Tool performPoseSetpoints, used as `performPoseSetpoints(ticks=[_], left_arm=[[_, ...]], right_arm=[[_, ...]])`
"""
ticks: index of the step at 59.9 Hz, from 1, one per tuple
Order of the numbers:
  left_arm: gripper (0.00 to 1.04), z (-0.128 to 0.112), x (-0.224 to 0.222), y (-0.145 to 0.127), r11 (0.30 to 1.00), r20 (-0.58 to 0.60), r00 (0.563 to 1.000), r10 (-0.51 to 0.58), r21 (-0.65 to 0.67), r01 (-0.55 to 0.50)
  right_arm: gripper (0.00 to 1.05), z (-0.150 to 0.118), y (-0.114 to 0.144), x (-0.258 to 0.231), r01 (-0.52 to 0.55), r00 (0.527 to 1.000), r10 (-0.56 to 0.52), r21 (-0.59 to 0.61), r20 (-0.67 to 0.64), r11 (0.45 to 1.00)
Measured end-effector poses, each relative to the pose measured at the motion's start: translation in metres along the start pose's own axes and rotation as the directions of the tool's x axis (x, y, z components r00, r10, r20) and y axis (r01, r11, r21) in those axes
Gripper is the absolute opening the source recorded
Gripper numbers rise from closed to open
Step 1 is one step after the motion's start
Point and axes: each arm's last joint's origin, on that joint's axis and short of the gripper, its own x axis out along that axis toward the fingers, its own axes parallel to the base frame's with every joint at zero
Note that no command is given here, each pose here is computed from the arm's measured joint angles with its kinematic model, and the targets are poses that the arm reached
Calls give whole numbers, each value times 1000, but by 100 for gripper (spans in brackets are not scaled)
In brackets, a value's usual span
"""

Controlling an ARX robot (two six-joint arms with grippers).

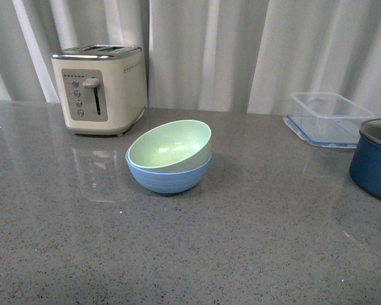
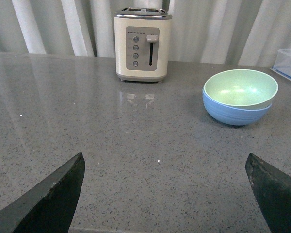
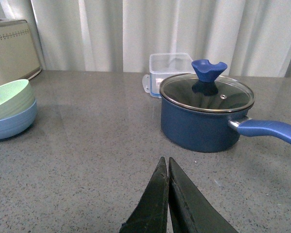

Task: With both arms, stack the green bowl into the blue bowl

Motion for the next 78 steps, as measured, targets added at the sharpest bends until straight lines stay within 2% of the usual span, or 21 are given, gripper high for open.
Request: performPoseSetpoints(ticks=[27, 32, 44, 68, 76, 78], left_arm=[[98, 0, 0, 0, 1000, 0, 1000, 0, 0, 0], [98, 0, 0, 0, 1000, 0, 1000, 0, 0, 0], [98, 0, 0, 0, 1000, 0, 1000, 0, 0, 0], [98, 0, 0, 0, 1000, 0, 1000, 0, 0, 0], [98, 0, 0, 0, 1000, 0, 1000, 0, 0, 0], [98, 0, 0, 0, 1000, 0, 1000, 0, 0, 0]], right_arm=[[1, 0, 0, -8, 0, 1000, 0, 0, 0, 1000], [1, -5, 0, -15, -2, 999, 2, 0, -35, 1000], [2, -3, 0, -18, -2, 1000, 2, -1, -5, 1000], [70, -3, 0, -18, -2, 1000, 2, -1, -6, 1000], [96, -3, 0, -18, -2, 1000, 2, 0, -6, 1000], [96, -3, 0, -18, -2, 1000, 2, 0, -6, 1000]])
